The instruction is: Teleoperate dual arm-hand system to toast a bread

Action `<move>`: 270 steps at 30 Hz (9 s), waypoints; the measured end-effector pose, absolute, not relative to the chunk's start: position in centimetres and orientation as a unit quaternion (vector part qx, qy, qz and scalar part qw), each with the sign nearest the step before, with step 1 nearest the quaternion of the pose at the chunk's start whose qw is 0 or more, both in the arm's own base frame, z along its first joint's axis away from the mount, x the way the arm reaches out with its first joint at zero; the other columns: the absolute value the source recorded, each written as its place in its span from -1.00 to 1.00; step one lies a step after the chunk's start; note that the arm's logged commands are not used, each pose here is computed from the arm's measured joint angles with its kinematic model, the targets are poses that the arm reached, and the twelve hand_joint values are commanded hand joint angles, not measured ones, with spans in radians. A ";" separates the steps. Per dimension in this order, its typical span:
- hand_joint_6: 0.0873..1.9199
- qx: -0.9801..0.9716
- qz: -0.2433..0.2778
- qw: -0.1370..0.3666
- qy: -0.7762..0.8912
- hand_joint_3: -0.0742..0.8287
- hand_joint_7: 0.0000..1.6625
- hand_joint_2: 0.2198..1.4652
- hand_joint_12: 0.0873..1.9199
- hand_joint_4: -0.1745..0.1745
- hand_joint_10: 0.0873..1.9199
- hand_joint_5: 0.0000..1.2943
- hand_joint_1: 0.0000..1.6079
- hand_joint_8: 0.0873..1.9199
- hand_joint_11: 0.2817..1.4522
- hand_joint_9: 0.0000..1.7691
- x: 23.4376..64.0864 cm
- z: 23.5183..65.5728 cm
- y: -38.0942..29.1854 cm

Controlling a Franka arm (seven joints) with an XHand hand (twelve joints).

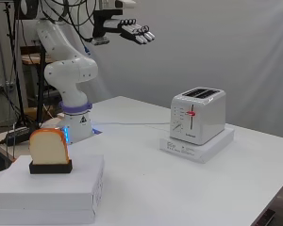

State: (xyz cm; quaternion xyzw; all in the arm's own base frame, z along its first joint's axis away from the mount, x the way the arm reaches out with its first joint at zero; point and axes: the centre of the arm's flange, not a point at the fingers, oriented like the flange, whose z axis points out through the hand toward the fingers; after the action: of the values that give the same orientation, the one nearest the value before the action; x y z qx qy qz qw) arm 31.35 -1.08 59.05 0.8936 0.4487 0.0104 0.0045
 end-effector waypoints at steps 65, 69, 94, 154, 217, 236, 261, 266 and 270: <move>-1.00 0.915 -0.220 -0.092 0.325 -0.87 -0.39 0.44 -1.00 -0.13 -1.00 -0.49 -0.57 -1.00 -0.63 -0.29 41.5 39.7 -39.6; -1.00 0.912 -0.215 -0.086 0.338 -0.86 -0.43 0.42 -1.00 -0.11 -1.00 -0.49 -0.59 -1.00 -0.64 -0.34 41.3 40.8 -38.5; 0.12 0.917 -0.220 -0.094 0.319 -0.84 0.35 0.45 -0.50 -0.51 -0.61 0.28 0.52 -0.19 -0.31 0.43 39.6 37.6 -39.8; 0.33 0.675 -0.024 -0.065 0.734 -0.83 0.20 0.47 -1.00 -1.00 -0.04 0.04 0.69 -0.14 -0.15 0.20 56.1 50.2 17.3; 0.31 0.721 -0.058 -0.108 0.682 -0.84 0.11 0.45 -0.93 -1.00 -0.07 0.37 0.69 -0.14 -0.21 0.16 52.8 48.5 19.1; 0.43 0.721 -0.032 -0.143 0.677 -0.83 -0.03 0.51 -1.00 -1.00 0.03 0.23 0.68 0.10 -0.23 0.09 52.2 48.9 19.0; 0.34 0.740 0.002 -0.147 0.656 -0.84 0.11 0.44 -1.00 -1.00 -0.15 0.32 0.70 -0.14 -0.21 0.21 50.0 48.8 16.3; 0.41 0.729 0.002 -0.146 0.669 -0.83 0.08 0.47 -1.00 -1.00 -0.11 0.25 0.69 -0.08 -0.24 0.17 49.8 48.9 16.0; 0.41 0.735 -0.017 -0.143 0.663 -0.83 0.07 0.49 -1.00 -1.00 0.00 0.14 0.69 -0.02 -0.22 0.14 49.7 48.3 15.9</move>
State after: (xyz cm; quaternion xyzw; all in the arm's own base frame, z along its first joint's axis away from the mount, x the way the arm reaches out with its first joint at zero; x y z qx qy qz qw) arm 49.67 15.93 48.27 0.7350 0.6627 -0.0171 -0.1426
